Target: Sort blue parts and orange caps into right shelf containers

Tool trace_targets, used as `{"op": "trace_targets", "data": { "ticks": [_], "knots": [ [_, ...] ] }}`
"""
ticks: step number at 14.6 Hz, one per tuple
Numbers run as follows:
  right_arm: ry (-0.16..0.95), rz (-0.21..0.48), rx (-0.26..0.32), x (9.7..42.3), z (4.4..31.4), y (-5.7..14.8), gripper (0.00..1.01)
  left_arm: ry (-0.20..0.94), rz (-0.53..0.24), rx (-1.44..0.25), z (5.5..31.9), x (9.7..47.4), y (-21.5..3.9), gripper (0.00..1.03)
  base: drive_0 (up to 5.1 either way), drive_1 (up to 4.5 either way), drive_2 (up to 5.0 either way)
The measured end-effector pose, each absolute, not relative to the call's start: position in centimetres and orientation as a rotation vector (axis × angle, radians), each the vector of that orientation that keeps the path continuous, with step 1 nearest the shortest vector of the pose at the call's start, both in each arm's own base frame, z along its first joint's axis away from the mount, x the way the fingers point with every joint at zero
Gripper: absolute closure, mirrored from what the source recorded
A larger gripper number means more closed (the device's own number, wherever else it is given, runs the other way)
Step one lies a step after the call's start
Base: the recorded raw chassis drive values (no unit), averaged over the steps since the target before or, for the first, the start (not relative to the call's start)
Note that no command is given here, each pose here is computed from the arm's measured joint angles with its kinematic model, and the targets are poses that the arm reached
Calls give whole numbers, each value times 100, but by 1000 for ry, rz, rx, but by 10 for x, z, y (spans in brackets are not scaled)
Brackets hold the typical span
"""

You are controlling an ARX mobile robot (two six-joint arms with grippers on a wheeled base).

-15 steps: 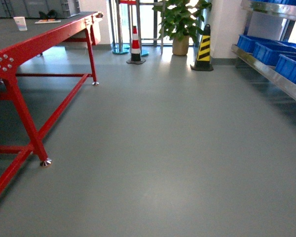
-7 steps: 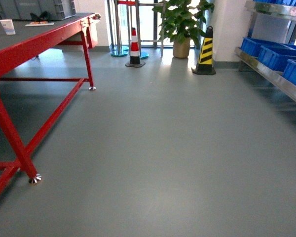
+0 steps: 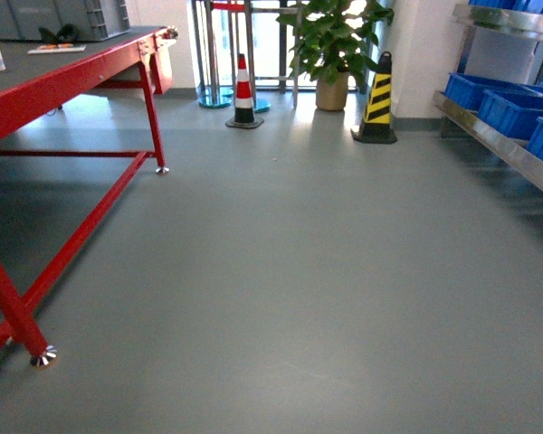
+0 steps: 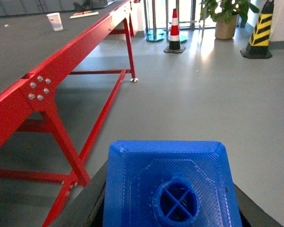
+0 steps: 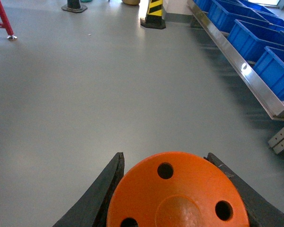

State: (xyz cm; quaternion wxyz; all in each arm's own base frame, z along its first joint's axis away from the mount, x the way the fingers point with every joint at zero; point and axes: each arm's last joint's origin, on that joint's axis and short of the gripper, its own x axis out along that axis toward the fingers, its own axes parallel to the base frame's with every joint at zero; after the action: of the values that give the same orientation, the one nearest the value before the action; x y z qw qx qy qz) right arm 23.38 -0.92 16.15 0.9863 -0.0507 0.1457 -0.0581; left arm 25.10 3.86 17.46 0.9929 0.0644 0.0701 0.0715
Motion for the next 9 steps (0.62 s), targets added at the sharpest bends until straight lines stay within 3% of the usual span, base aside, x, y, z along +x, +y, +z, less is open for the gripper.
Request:
{"op": "trace_targets", "data": {
  "ticks": [2,9],
  "knots": [
    [294,-116,-102,234,161,-9,57,136,144,129,175,251,39,58,9,433,-416],
    [291,-114,-105,235,162,-9,57,136,147,129,175,251,39,58,-126,-126,-126]
  ]
}}
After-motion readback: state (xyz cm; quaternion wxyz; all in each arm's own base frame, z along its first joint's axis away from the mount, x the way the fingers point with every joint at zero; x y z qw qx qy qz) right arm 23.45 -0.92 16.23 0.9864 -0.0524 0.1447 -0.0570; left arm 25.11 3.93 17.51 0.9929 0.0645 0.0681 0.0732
